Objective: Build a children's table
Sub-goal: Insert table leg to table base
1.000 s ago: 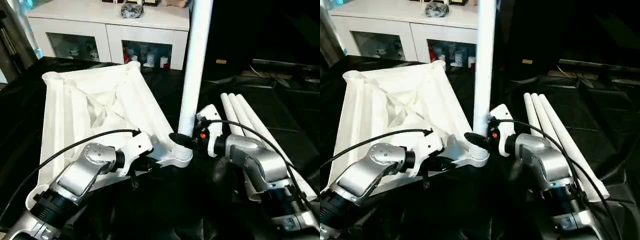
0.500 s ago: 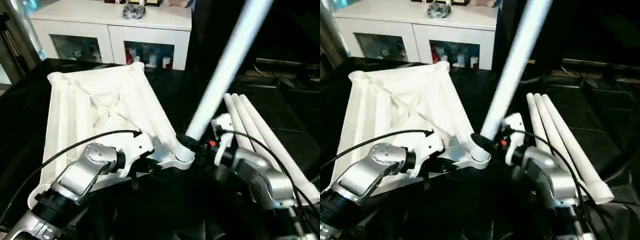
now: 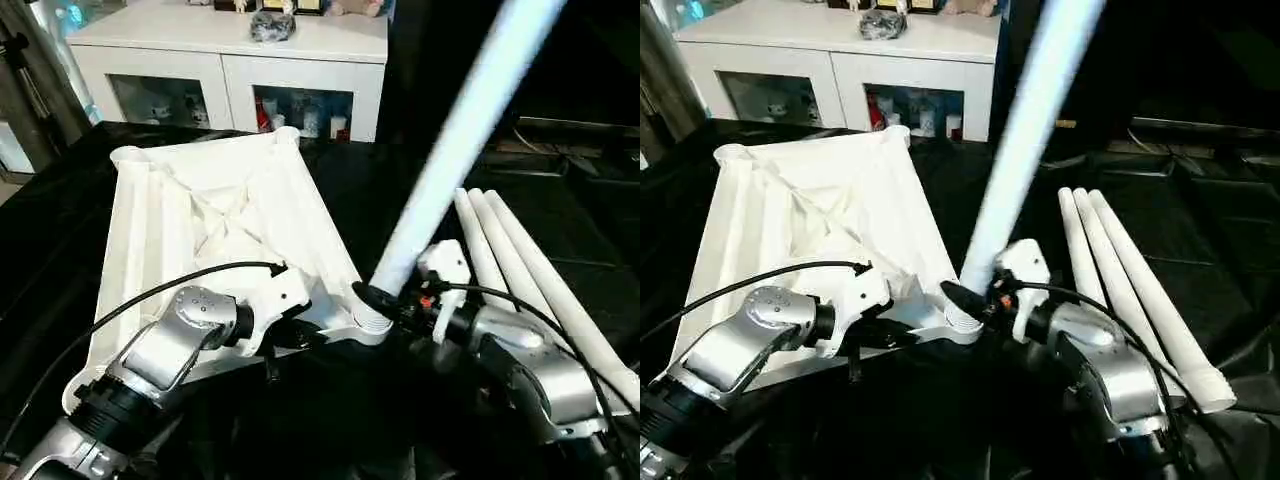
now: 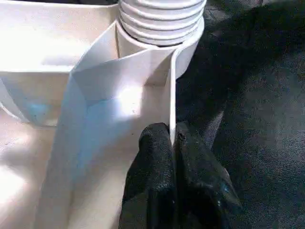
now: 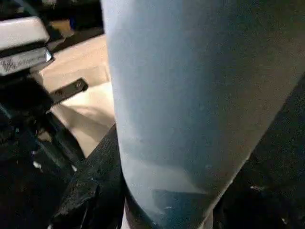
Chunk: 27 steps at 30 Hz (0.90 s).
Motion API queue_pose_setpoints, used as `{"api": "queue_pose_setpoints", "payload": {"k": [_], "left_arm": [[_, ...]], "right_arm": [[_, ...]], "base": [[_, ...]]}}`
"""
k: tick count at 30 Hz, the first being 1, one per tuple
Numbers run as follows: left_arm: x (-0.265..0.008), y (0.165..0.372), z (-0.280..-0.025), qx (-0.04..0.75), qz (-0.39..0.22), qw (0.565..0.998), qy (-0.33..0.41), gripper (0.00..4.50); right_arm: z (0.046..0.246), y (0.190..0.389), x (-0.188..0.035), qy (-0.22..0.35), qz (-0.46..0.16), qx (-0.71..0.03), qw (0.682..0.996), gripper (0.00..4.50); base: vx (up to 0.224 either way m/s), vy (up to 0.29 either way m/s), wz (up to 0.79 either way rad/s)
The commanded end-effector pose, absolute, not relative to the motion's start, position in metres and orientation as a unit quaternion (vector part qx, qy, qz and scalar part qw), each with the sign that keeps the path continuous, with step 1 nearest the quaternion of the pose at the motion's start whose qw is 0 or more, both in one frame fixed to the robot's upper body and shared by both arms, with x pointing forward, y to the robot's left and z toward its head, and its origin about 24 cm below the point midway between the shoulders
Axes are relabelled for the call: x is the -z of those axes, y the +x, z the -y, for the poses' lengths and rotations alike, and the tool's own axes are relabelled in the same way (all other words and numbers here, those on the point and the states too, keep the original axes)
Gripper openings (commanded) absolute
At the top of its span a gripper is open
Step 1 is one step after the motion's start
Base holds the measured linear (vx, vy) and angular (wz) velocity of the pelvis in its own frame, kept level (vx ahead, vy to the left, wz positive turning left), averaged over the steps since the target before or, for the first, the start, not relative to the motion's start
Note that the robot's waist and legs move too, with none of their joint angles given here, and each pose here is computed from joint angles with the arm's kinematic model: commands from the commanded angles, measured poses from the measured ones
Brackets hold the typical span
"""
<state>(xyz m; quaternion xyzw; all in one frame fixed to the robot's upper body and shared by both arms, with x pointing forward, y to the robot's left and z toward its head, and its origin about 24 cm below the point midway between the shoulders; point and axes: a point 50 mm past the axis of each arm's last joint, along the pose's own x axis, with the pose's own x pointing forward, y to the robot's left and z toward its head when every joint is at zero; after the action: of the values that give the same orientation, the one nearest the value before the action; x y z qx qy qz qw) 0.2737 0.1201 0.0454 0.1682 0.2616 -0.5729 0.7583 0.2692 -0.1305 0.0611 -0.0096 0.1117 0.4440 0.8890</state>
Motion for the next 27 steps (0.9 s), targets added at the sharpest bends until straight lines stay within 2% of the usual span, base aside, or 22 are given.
{"api": "queue_pose_setpoints", "payload": {"k": [1,12,14,22,27], "left_arm": [[-0.049,0.278,-0.121,0.569,-0.260,0.759,0.180,0.00],[-0.050,0.274,-0.121,0.586,-0.245,0.750,0.185,0.00],[-0.054,0.268,-0.118,0.614,-0.229,0.733,0.180,0.00],[-0.058,0.266,-0.120,0.626,-0.230,0.723,0.181,0.00],[-0.061,0.271,-0.121,0.616,-0.228,0.731,0.183,0.00]], "right_arm": [[0.132,0.262,-0.043,-0.024,-0.168,-0.458,0.872,1.89],[0.130,0.264,-0.034,-0.024,-0.199,-0.500,0.842,1.89],[0.129,0.264,-0.034,-0.029,-0.199,-0.533,0.822,1.89],[0.133,0.265,-0.036,-0.042,-0.203,-0.572,0.794,1.89],[0.135,0.269,-0.034,-0.039,-0.199,-0.572,0.795,1.89]], "base": [[0.000,0.000,0.00],[0.000,0.000,0.00],[0.000,0.000,0.00],[0.000,0.000,0.00],[0.000,0.000,0.00]]}}
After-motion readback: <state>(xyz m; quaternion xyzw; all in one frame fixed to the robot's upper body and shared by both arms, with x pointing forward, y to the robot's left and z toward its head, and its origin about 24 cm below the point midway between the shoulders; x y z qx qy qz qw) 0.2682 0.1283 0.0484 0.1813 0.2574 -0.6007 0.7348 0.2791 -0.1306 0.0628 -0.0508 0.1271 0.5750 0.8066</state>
